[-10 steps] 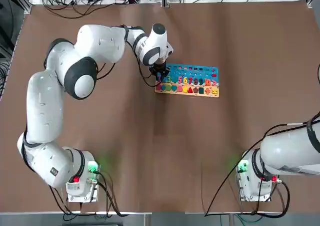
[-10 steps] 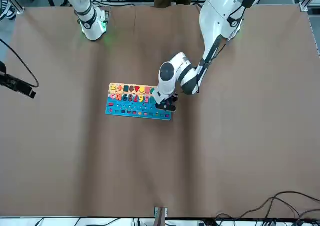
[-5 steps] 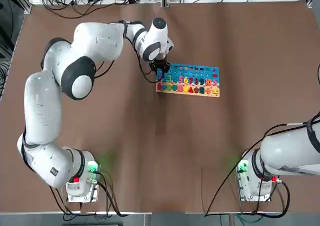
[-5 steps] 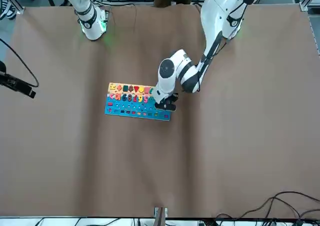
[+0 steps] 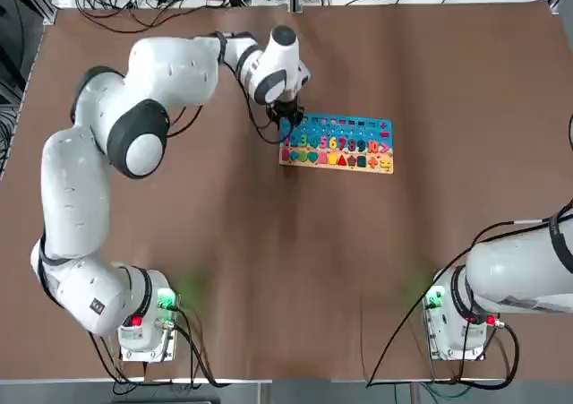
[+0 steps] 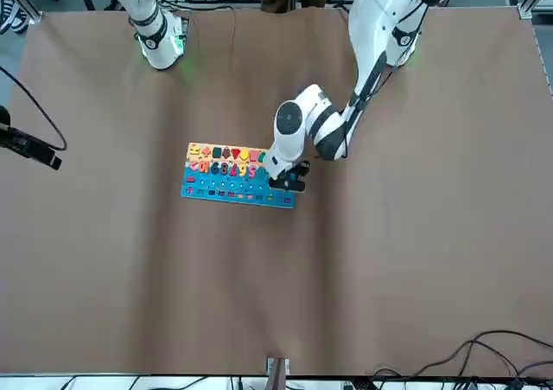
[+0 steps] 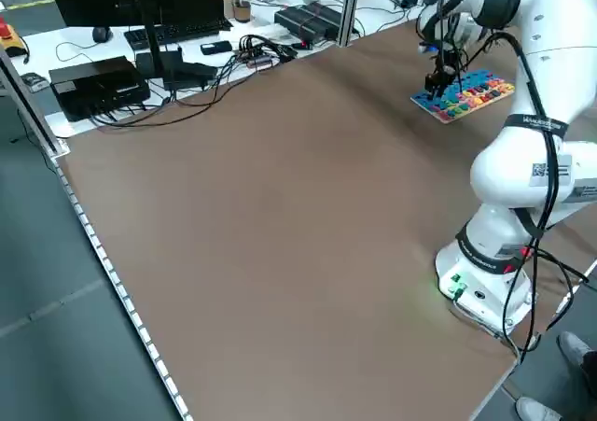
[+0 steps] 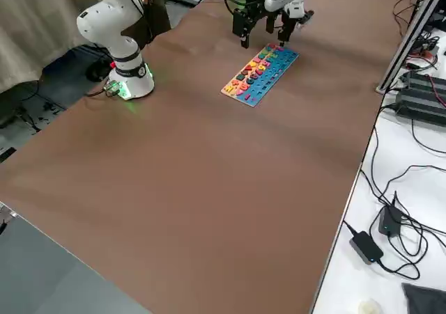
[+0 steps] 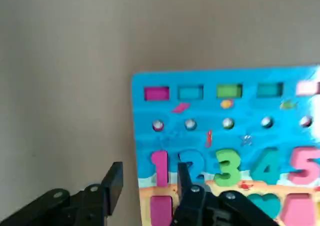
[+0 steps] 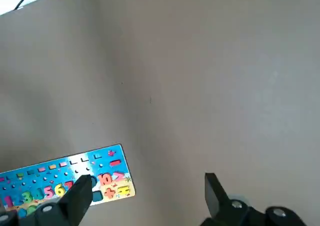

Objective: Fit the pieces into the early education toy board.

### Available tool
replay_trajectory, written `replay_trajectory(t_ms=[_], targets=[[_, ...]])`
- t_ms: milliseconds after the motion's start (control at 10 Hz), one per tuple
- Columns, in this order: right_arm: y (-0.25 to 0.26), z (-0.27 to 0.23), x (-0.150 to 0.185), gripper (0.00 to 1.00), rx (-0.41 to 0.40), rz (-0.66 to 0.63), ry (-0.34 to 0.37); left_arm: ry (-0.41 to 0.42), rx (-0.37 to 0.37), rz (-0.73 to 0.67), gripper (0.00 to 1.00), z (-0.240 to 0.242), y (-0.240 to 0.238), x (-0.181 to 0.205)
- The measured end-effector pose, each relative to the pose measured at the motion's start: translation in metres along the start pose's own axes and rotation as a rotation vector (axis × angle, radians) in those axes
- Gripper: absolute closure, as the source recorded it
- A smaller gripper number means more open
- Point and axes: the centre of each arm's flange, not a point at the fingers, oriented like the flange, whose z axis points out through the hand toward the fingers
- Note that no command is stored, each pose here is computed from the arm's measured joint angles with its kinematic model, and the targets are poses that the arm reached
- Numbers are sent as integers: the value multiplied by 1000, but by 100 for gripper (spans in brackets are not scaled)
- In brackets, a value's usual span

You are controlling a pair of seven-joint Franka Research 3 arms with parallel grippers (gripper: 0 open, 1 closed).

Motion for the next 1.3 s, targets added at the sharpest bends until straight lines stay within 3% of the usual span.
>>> replay_trajectory(t_ms=[100, 400, 800, 1300], targets=[[-1, 0, 0, 1, 0, -1, 0, 38, -9, -36, 41, -36, -19, 19], [-3, 0, -1, 1, 0, -5, 0, 141, 4, -68, 1, -161, -140, 76], [-2, 0, 0, 1, 1, -3, 1, 169, -36, -200, 0, -287, -300, 82], [-4, -2, 0, 1, 3, -8, 8, 87, -13, -112, 0, -382, -397, 9]])
